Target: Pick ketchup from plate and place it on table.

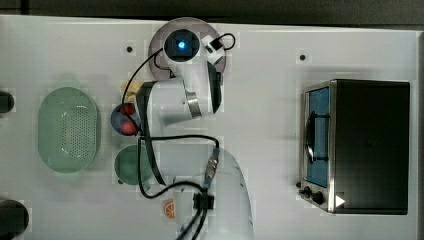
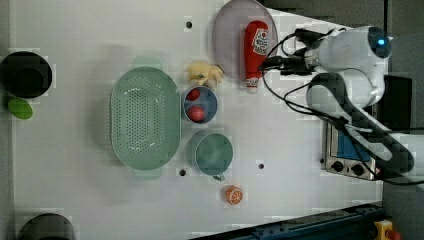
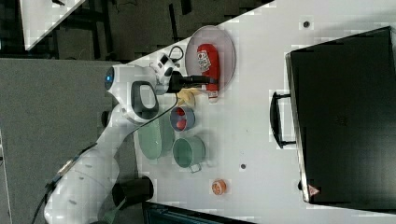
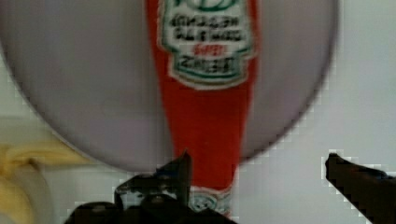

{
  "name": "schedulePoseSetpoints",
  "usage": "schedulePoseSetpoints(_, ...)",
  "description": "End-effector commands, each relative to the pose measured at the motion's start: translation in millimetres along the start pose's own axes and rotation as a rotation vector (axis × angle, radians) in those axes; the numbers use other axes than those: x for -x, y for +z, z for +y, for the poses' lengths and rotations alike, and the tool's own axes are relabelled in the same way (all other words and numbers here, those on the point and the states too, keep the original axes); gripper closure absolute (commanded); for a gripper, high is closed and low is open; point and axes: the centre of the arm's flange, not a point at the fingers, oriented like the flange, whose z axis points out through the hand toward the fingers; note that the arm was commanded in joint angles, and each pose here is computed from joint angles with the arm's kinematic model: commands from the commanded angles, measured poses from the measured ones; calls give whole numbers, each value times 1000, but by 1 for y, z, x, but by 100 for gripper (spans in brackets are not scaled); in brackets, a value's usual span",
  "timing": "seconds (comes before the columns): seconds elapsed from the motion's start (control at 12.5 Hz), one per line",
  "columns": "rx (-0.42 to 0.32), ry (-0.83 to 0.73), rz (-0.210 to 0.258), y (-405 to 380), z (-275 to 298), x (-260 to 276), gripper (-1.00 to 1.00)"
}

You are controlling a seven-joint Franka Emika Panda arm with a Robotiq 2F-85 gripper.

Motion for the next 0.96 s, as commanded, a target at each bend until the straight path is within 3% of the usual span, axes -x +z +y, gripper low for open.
schedulePoseSetpoints(0.08,-21,-52,114,-16,-12,-21,-100)
schedulePoseSetpoints(0.32,-49,-53,157,13,-15,-25,-100)
schedulePoseSetpoints(0.64,-60,-44,181,36,-12,-30,-100)
schedulePoseSetpoints(0.72,-60,-45,176,41,-13,-30,-92)
schedulePoseSetpoints(0.96,-70,-43,203,38,-14,-33,-24)
